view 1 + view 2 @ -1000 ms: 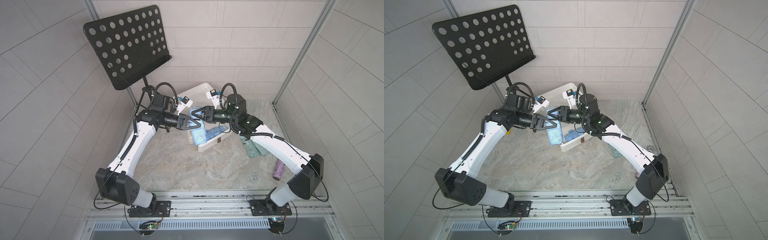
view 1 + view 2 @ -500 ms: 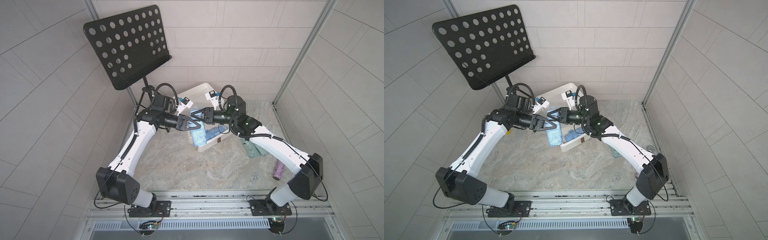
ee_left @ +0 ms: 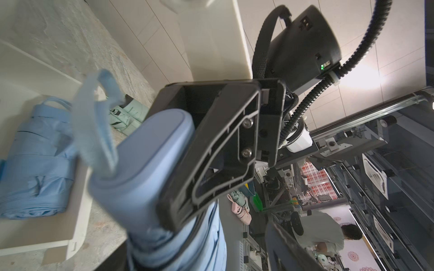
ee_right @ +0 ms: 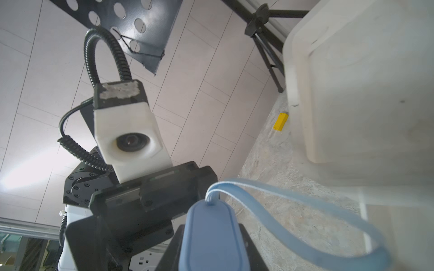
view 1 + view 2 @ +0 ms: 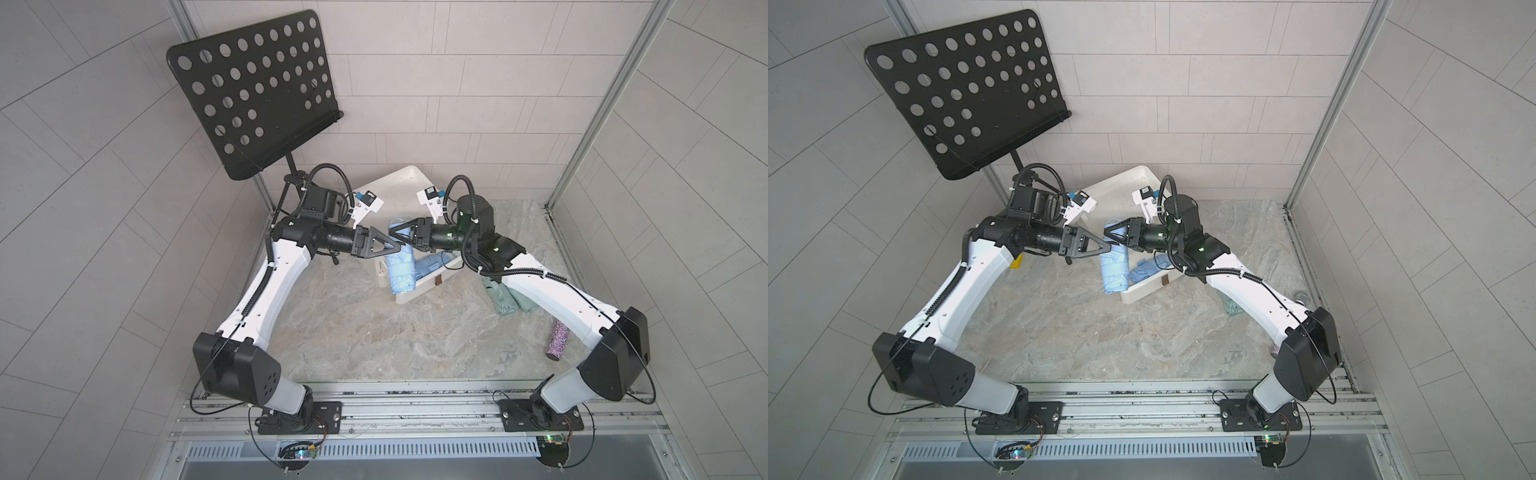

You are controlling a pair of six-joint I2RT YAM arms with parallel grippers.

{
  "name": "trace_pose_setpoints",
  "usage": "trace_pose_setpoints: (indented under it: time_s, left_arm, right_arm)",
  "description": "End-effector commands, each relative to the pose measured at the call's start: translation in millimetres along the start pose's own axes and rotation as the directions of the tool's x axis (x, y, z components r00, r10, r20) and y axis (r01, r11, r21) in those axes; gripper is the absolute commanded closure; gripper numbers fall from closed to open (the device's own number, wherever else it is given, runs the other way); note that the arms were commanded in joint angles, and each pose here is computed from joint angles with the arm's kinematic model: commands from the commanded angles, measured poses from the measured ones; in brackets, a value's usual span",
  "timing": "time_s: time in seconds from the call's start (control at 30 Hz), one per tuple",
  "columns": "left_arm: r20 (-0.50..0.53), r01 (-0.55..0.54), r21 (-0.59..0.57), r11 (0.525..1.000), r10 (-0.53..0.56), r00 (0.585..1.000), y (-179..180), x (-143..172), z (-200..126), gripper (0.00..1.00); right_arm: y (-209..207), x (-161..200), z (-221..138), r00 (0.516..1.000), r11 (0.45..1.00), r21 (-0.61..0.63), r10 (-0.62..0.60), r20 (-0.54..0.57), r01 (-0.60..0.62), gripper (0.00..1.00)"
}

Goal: Place the umbrella in the drawer by color
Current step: Pick up the umbrella from the center of the board, then place the umbrella in the drawer.

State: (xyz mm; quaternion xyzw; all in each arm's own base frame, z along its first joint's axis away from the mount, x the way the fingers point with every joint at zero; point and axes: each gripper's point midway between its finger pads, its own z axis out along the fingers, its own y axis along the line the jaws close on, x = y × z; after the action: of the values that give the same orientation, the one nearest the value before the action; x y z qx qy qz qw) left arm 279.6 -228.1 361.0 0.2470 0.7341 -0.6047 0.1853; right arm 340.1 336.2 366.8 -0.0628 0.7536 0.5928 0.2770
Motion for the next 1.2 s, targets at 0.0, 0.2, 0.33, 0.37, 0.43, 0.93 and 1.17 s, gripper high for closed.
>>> trace_pose_setpoints:
  time_s: [0.0,0.2,0.33,0.37,0.43,0.93,1.17]
  left_arm:
    - [0.045,-0.051,-0.079,0.996,0.054,0.998,9.9,-14.5,-13.5,0.18]
    - [0.083,-0.089,-0.195,0.977,0.107,0.991,15.8,-15.7,-29.5,0.18]
    - [0.088,-0.176,-0.281,0.943,0.208,0.974,7.3,-12.8,-37.8,0.18]
    - [0.089,-0.194,-0.298,0.934,0.23,0.969,4.9,-12.1,-39.7,0.18]
    - [0.092,-0.225,-0.331,0.917,0.268,0.959,1.6,-10.4,-43.4,0.18]
    - [0.078,-0.307,-0.436,0.846,0.375,0.924,-4.4,3.6,-59.4,0.18]
    - [0.091,-0.293,-0.443,0.847,0.367,0.926,2.5,4.5,-65.7,0.18]
  right_arm:
    - [2.0,-22.2,-26.9,0.994,0.999,0.032,0.016,0.111,-0.02,0.78]
    - [-34.3,-36.6,-57.7,0.963,0.986,0.132,0.067,0.262,-0.104,0.78]
    - [-67.8,-38.7,-71.0,0.926,0.958,0.211,0.106,0.363,-0.192,0.78]
    - [-75.4,-39.2,-72.9,0.915,0.951,0.22,0.119,0.386,-0.217,0.78]
    - [-93.5,-41.3,-77.4,0.885,0.932,0.236,0.15,0.442,-0.276,0.79]
    - [-178.1,-58.1,-75.0,0.691,0.803,0.233,0.279,0.667,-0.549,0.77]
    - [-197.6,-60.3,-52.1,0.674,0.78,0.212,0.329,0.662,-0.589,0.77]
